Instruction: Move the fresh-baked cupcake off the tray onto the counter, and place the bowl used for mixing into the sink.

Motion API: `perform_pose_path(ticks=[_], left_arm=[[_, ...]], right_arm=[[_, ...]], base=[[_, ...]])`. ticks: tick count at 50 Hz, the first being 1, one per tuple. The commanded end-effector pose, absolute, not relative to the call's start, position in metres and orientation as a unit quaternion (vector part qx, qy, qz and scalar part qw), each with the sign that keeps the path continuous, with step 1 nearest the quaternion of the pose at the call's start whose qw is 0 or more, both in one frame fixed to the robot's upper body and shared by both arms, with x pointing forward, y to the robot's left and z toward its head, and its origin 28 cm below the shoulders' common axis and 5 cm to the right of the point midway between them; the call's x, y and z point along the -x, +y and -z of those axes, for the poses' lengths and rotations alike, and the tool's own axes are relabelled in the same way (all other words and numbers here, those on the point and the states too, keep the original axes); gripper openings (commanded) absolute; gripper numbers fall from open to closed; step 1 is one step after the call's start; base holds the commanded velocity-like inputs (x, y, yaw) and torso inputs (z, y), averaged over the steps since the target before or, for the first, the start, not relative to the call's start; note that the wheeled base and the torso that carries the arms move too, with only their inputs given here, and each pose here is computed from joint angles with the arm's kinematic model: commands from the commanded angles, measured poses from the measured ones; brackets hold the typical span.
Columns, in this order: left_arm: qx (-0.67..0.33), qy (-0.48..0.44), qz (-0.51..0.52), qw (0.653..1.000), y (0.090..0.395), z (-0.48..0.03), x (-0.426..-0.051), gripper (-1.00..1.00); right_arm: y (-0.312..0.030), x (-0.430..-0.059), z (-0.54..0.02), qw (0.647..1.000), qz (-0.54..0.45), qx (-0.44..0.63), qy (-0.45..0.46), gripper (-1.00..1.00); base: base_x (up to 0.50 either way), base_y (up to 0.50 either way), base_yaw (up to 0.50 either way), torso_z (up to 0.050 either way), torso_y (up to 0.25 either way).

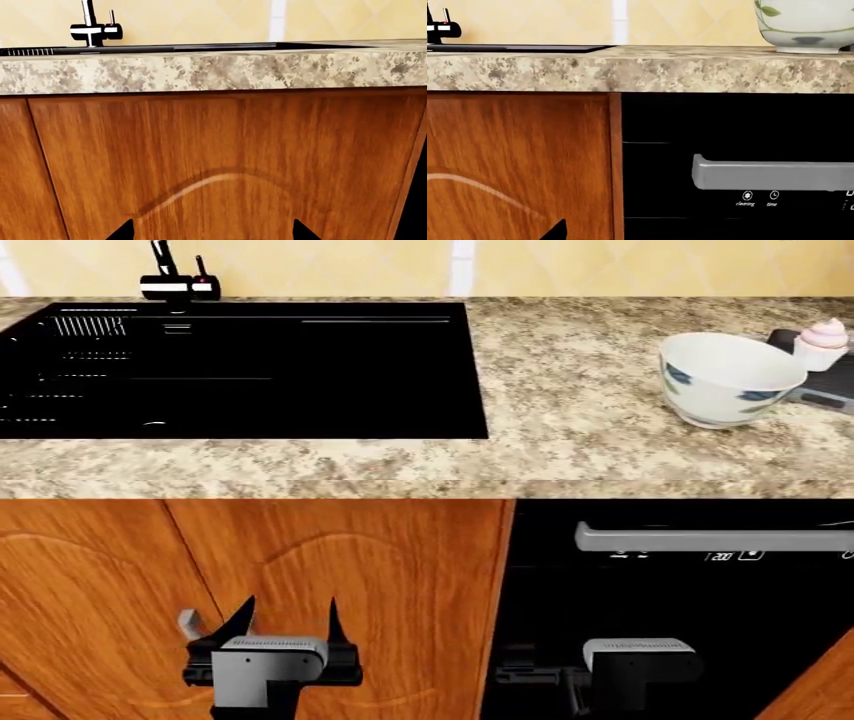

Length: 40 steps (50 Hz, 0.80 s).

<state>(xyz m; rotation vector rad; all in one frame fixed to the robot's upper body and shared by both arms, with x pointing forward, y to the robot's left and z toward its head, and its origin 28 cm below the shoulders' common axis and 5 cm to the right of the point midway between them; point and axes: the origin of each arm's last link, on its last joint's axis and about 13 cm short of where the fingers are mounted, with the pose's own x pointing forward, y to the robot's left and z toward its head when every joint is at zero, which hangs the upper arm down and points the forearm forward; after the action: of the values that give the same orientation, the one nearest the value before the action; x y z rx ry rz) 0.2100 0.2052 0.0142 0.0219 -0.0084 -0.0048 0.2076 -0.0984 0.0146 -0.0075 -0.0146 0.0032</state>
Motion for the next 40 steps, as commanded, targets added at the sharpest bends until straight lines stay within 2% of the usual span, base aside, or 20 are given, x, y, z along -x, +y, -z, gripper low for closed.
perform_pose_path(ticks=[1,40], left_arm=[[-0.011,-0.004,0.003,1.0,0.2053,-0.0143,-0.2099,1.0],[-0.013,-0.002,0.006,1.0,0.2049,-0.0136,-0.2103,1.0]], right_arm=[[-0.0979,-0.2079,-0.0146,1.0,-0.002,0.004,-0.007,1.0],[-0.0978,-0.2099,-0.015,1.0,-0.002,0.004,-0.007,1.0]], base=[[0.0,-0.21,0.0,0.0,0.0],[0.0,-0.21,0.0,0.0,0.0]])
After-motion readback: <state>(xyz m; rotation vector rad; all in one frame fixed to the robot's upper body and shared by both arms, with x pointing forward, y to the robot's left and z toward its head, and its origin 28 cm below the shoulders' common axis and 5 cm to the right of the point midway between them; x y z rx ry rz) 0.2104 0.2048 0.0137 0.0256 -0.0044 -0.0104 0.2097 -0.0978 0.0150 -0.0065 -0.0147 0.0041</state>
